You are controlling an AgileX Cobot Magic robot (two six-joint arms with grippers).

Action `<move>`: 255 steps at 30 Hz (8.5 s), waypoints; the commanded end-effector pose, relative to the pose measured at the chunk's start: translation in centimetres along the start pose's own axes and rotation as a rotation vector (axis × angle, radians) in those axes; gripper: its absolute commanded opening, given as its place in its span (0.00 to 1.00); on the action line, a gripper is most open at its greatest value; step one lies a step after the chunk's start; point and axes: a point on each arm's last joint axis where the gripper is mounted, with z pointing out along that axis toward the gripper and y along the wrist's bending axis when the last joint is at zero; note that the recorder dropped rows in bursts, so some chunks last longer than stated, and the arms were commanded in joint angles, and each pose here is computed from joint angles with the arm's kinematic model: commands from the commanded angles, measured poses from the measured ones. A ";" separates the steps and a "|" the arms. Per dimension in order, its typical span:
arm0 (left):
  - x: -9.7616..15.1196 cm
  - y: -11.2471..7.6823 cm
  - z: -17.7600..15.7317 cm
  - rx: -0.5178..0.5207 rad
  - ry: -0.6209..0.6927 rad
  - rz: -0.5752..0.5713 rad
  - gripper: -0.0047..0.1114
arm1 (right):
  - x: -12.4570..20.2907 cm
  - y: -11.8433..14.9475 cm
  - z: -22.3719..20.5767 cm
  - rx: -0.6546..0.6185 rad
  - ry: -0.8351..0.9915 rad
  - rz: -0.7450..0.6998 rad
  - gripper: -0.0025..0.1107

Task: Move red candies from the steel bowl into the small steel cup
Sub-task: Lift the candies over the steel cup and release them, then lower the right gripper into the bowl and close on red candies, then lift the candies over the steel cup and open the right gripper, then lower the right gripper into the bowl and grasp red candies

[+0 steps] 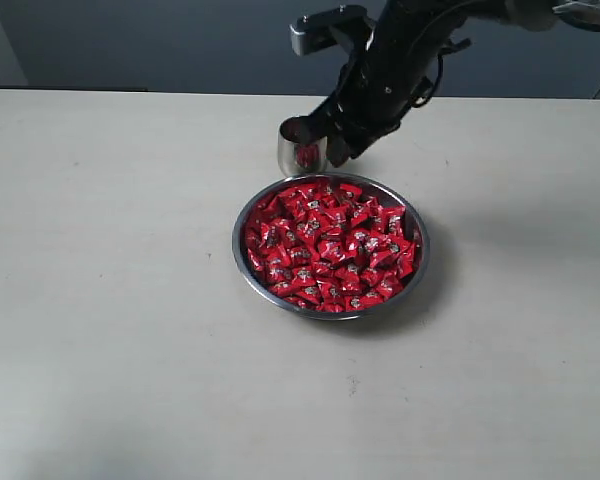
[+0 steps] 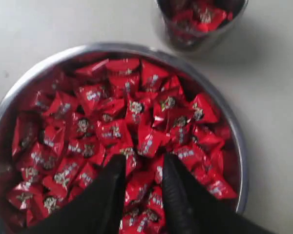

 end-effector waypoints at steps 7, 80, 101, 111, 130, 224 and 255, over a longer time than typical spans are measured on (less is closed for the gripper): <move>-0.3 0.0 -0.1 0.004 -0.018 0.002 0.04 | 6.0 3.7 3.1 -0.047 0.139 -0.099 0.26; -0.3 0.0 -0.1 0.004 -0.018 0.002 0.04 | 5.7 3.2 6.8 0.011 0.095 -0.022 0.23; -0.3 0.0 -0.1 0.004 -0.018 0.002 0.04 | 5.9 3.5 7.5 -0.022 0.108 0.003 0.32; -0.3 0.0 -0.1 0.004 -0.020 0.002 0.04 | 5.5 3.5 6.3 -0.014 0.077 -0.007 0.02; -0.3 0.0 -0.1 0.004 -0.020 0.002 0.04 | -0.3 1.8 0.1 0.075 -0.279 -0.010 0.02; -0.3 0.0 -0.1 0.004 -0.020 0.002 0.04 | 2.3 2.9 9.4 0.076 0.060 -0.095 0.30; -0.3 0.0 -0.1 0.004 -0.018 0.002 0.04 | 2.5 3.3 7.4 0.054 0.107 -0.096 0.13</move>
